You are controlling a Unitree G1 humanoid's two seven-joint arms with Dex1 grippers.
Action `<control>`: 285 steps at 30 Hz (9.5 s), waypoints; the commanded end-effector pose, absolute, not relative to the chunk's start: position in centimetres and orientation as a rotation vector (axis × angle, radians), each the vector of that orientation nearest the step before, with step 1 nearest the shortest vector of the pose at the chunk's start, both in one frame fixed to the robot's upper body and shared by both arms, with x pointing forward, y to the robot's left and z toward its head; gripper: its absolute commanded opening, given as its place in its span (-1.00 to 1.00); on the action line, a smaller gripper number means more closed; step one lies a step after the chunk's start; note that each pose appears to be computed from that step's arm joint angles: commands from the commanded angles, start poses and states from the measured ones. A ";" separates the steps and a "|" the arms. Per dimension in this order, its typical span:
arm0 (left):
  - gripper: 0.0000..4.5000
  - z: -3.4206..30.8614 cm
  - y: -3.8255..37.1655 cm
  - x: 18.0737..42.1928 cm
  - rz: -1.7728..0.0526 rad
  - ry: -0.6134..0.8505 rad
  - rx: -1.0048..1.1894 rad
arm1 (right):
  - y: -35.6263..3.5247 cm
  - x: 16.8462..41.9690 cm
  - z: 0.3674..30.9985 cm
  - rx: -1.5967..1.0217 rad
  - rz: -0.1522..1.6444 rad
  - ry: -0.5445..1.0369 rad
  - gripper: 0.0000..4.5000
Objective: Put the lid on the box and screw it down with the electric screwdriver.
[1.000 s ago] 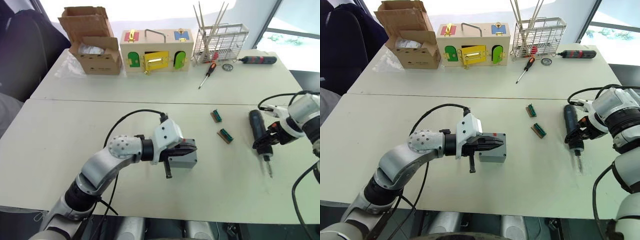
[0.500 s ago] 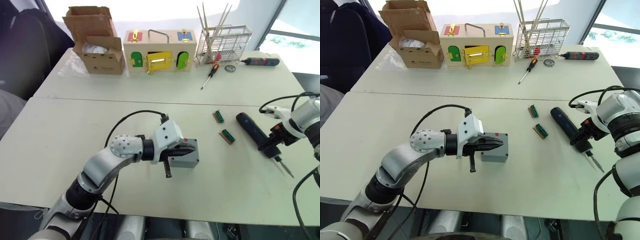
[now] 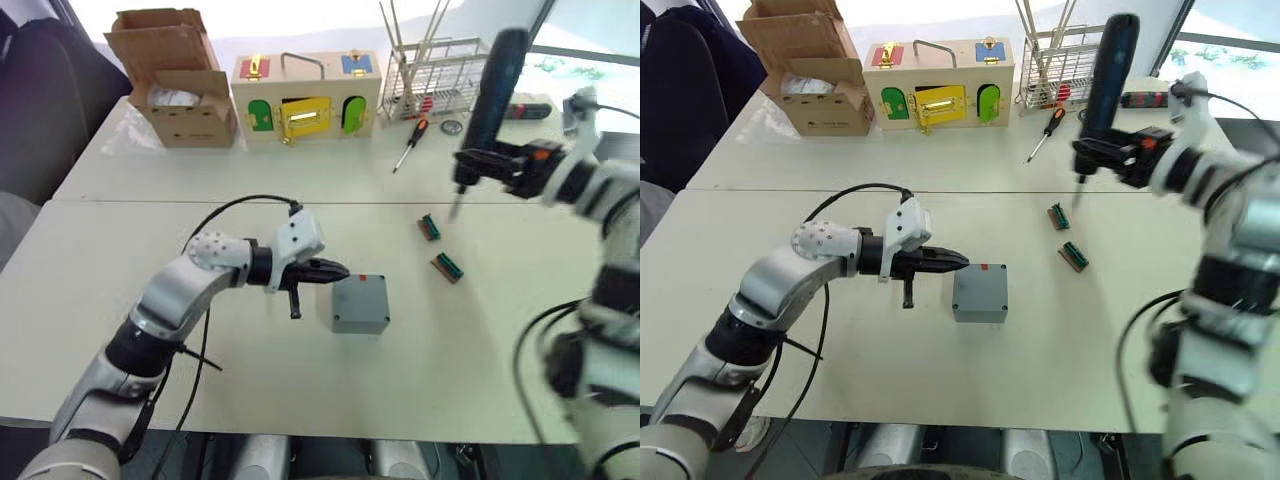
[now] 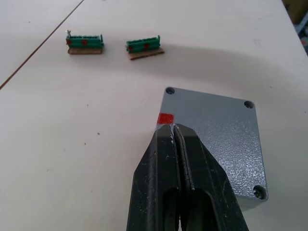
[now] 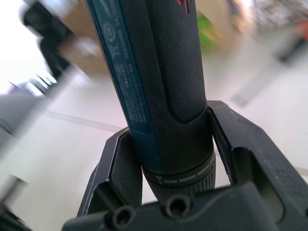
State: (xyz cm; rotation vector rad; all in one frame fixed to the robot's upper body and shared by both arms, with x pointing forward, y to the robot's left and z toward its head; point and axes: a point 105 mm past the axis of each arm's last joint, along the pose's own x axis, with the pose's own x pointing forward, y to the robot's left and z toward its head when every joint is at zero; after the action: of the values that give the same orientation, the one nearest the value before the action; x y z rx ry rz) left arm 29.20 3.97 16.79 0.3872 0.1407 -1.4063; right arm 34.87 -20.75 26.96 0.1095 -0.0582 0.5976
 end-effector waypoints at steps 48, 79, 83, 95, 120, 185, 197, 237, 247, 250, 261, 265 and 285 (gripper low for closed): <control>-1.00 13.8 2.6 28.5 -1.495 0.211 0.519 | -12.7 27.3 20.3 0.030 0.803 -0.083 -0.18; -1.00 12.6 1.8 28.1 -1.508 0.258 0.471 | -11.3 26.5 15.1 -0.013 0.835 0.024 -0.18; -1.00 12.4 1.9 28.1 -1.503 0.264 0.478 | -11.4 26.4 14.9 -0.004 0.827 0.029 -0.18; -1.00 11.9 2.2 27.8 -1.505 0.277 0.487 | -11.6 26.4 14.1 -0.001 0.811 0.046 -0.18; -1.00 11.8 2.3 28.0 -1.488 0.277 0.500 | -12.2 26.7 12.6 -0.018 0.783 0.073 -0.18; -1.00 17.8 -0.1 23.1 -1.652 -0.002 0.461 | -32.4 27.6 21.0 0.209 0.232 0.908 -0.18; -1.00 17.5 0.5 23.5 -1.606 0.019 0.498 | -33.3 29.1 15.0 0.277 0.177 1.048 -0.18; -1.00 11.7 6.1 27.2 -1.412 0.341 0.650 | -14.4 22.9 13.4 -0.314 1.129 0.607 0.99; -1.00 12.0 3.4 30.0 -1.372 0.217 0.642 | -12.3 22.3 12.6 -0.298 1.182 0.627 0.99; -1.00 12.6 2.2 30.8 -1.357 0.166 0.616 | -11.7 22.1 12.7 -0.293 1.203 0.624 0.99; -1.00 13.3 5.0 34.1 -1.152 0.140 0.683 | -15.7 23.3 13.6 -0.449 1.081 0.656 0.99; -1.00 12.9 6.4 31.2 -1.251 0.220 0.705 | -16.9 24.9 13.6 -0.513 1.046 0.635 0.99; -1.00 11.4 3.7 30.6 -1.221 0.198 0.658 | -12.4 24.2 12.2 -0.442 1.203 0.583 0.99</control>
State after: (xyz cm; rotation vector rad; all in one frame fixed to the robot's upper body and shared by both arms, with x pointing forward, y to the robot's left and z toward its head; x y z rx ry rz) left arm 30.46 4.31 10.05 0.6342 0.2699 -1.2177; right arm 24.61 -13.28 11.24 -0.4378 0.6360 1.1763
